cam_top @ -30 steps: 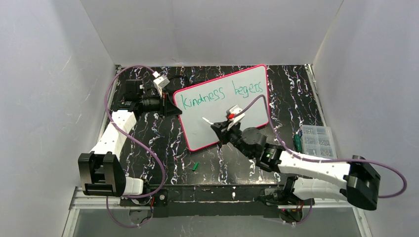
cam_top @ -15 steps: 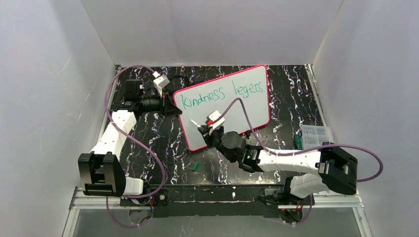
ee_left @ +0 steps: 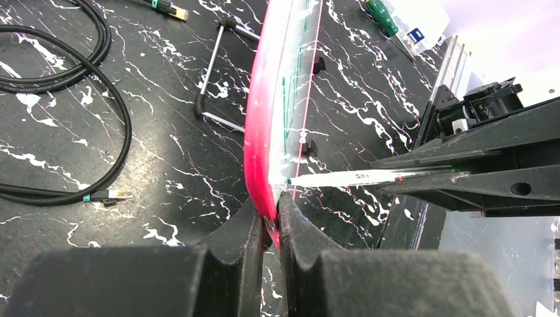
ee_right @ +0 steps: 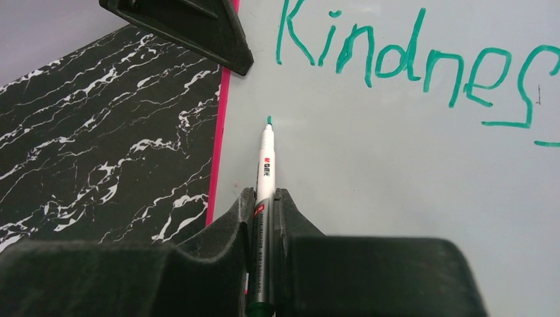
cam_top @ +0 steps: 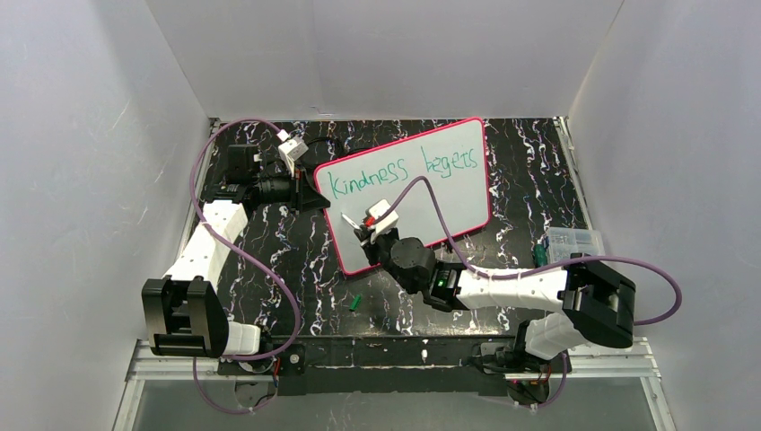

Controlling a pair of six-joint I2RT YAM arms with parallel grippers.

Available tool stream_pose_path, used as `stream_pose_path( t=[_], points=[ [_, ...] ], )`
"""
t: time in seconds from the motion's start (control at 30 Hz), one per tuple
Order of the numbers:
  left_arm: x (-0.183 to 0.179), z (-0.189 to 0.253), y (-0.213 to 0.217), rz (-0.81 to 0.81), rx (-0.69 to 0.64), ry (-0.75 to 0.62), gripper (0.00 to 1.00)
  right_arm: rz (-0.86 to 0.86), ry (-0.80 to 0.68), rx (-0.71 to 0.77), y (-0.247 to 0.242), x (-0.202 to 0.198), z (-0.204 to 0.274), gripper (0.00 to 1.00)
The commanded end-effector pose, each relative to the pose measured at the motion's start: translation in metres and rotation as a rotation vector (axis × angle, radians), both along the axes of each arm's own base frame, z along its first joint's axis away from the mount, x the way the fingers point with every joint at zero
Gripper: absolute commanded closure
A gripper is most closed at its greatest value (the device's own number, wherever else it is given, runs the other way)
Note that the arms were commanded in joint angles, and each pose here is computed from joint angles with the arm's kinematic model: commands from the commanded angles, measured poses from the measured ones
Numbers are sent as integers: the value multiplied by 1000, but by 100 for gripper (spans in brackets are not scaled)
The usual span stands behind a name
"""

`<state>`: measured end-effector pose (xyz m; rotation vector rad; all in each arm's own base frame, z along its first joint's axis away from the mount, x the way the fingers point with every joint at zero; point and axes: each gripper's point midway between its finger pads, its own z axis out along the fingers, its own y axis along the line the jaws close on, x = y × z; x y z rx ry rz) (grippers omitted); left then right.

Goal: Write a sentence on the whiteboard

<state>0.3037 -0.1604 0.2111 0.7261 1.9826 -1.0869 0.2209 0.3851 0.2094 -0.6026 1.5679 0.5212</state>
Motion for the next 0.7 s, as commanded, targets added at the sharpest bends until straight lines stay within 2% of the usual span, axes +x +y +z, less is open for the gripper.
stream_pose_path(
  t=[0.0,0.43,0.57,0.67],
  points=[
    [8,21,5,12,33,-144,100,-47,28,-7,-7,3,-5,99],
    [7,21,6,13,38,-145,100,-14,170,-102,-18,-24,-63,99],
    [7,20,6,14,38,-142,100,1,175,-101,-17,-31,-63,99],
    [7,20,6,13,38,-143,100,0,147,-60,-18,-30,-44,99]
  ],
)
